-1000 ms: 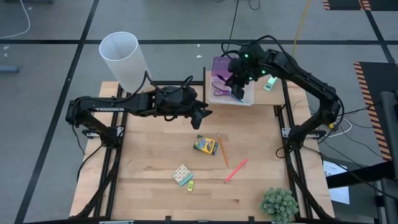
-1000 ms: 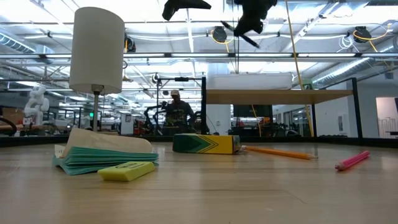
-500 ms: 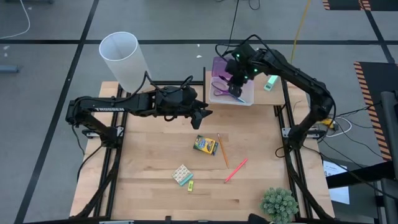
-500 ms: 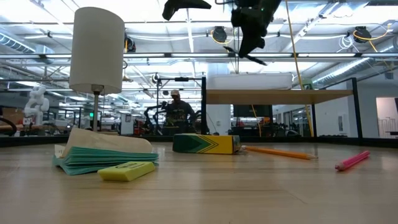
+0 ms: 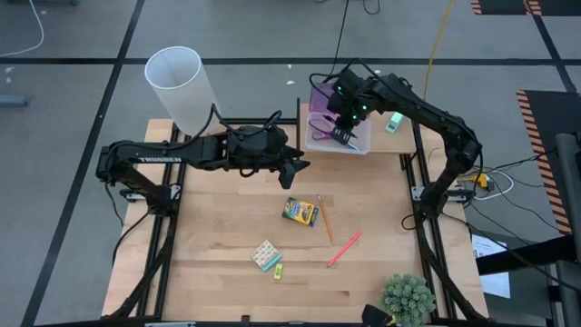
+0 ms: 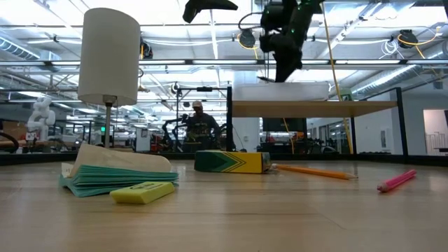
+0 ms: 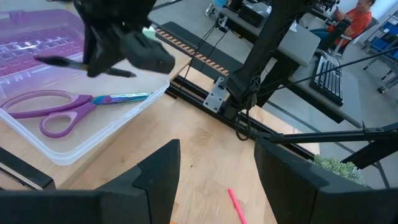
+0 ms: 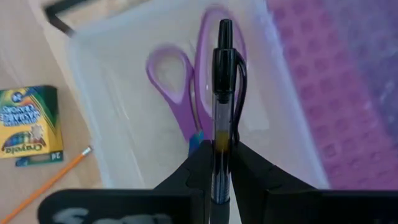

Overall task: Pick & place school supplies into a supply box
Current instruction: Put the black pen into the purple supply box on the shelf, then put the pink pencil into the purple supply box on the shelf

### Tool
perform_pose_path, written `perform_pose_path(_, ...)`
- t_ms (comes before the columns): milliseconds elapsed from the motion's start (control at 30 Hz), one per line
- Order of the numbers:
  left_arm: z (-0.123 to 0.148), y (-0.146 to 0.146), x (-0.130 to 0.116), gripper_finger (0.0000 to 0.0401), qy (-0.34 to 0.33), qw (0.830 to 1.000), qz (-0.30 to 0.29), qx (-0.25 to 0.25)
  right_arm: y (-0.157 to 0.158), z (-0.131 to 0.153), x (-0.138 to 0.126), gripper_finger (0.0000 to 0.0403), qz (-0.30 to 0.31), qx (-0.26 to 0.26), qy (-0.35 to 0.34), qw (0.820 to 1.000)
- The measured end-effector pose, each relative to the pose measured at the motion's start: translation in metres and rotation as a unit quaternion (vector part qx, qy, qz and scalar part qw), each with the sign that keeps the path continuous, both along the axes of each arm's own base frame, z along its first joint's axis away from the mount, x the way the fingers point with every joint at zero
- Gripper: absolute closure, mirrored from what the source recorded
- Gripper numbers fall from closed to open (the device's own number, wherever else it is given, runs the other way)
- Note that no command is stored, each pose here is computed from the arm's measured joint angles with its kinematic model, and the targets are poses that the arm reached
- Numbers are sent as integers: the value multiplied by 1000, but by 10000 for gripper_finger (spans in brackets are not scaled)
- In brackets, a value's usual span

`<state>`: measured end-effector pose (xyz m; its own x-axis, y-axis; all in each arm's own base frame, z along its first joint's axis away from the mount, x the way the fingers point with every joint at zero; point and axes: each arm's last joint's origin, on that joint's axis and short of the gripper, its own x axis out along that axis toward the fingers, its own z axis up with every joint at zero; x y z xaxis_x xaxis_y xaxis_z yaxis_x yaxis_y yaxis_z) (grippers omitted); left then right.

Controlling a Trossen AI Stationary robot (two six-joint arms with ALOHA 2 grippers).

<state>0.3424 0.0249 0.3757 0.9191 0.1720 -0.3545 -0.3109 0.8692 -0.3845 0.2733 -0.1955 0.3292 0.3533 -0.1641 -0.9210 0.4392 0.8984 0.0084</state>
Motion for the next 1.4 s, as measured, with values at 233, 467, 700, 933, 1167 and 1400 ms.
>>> perform_pose_path(233, 0, 0, 0, 192, 1, 1000, -2, 6, 2, -29, -3, 364, -8, 29, 35, 999)
perform_pose_path(467, 0, 0, 0, 192, 1, 1000, -3, 8, 1, -34, -3, 361, -40, 15, 39, 998)
perform_pose_path(700, 0, 0, 0, 192, 1, 1000, -3, 8, 0, -34, -3, 329, -47, 3, 42, 998)
perform_pose_path(933, 0, 0, 0, 192, 1, 1000, -3, 8, 0, -34, -3, 297, -47, 3, 43, 998)
perform_pose_path(1167, 0, 0, 0, 192, 1, 1000, -2, 6, 3, -24, -7, 269, -52, -7, 26, 998)
perform_pose_path(1400, 0, 0, 0, 192, 1, 1000, -2, 4, 11, -4, -19, 217, -58, -24, -3, 998)
